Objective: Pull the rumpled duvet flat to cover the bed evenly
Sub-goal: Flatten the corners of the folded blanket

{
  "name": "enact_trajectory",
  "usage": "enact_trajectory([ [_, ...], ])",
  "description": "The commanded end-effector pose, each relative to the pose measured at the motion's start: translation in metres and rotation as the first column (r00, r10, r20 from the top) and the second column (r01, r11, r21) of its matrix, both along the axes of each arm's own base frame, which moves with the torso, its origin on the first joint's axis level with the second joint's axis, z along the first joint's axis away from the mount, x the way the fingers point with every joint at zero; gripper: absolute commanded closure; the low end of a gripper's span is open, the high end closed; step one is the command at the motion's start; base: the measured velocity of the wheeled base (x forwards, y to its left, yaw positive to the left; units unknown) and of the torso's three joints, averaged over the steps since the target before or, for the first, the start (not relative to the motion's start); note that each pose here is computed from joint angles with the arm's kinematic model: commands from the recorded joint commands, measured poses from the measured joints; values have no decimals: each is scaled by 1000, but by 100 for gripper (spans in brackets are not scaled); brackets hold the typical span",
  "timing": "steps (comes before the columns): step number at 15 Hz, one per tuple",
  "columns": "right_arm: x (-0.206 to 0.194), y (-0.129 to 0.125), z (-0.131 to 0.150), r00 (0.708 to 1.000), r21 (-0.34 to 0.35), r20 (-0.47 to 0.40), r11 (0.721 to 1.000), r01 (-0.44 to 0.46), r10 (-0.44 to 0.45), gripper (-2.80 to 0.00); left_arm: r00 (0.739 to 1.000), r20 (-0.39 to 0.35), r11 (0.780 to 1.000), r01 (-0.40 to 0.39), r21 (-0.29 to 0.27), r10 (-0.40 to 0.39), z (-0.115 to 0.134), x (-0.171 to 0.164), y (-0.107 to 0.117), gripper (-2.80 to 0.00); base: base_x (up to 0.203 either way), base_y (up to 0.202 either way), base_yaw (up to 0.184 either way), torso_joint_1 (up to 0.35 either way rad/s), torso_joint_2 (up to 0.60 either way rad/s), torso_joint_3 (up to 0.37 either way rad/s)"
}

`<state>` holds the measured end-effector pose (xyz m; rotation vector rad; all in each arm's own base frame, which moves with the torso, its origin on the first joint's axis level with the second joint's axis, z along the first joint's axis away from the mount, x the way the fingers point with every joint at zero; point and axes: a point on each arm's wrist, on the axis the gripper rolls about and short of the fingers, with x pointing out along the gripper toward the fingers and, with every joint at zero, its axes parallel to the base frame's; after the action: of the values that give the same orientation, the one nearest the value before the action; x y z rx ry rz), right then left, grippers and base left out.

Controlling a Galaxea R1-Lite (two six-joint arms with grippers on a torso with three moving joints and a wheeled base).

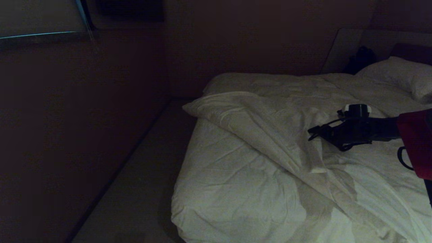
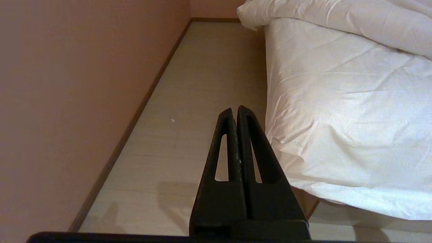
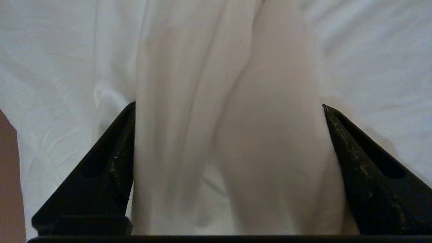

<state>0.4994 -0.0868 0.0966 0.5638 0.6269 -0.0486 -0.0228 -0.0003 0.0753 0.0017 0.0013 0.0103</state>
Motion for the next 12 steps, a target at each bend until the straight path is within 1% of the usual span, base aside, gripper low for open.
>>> enact_trajectory([
  [1, 0, 4, 0, 1000, 2, -4, 1000, -8, 8, -280, 1000, 0, 1000, 0, 0, 0, 0, 0, 0, 0, 0, 0, 0, 0, 0, 0],
  [9, -1, 11, -1, 1000, 1, -12, 1000, -23, 23, -280, 1000, 0, 1000, 0, 0, 0, 0, 0, 0, 0, 0, 0, 0, 0, 0, 0],
  [10, -1, 12, -2, 1000, 1, -16, 1000, -25, 25, 0, 1000, 0, 1000, 0, 0, 0, 0, 0, 0, 0, 0, 0, 0, 0, 0, 0],
  [12, -1, 16, -1, 999, -1, -15, 999, -34, 34, 0, 1000, 0, 1000, 0, 0, 0, 0, 0, 0, 0, 0, 0, 0, 0, 0, 0],
])
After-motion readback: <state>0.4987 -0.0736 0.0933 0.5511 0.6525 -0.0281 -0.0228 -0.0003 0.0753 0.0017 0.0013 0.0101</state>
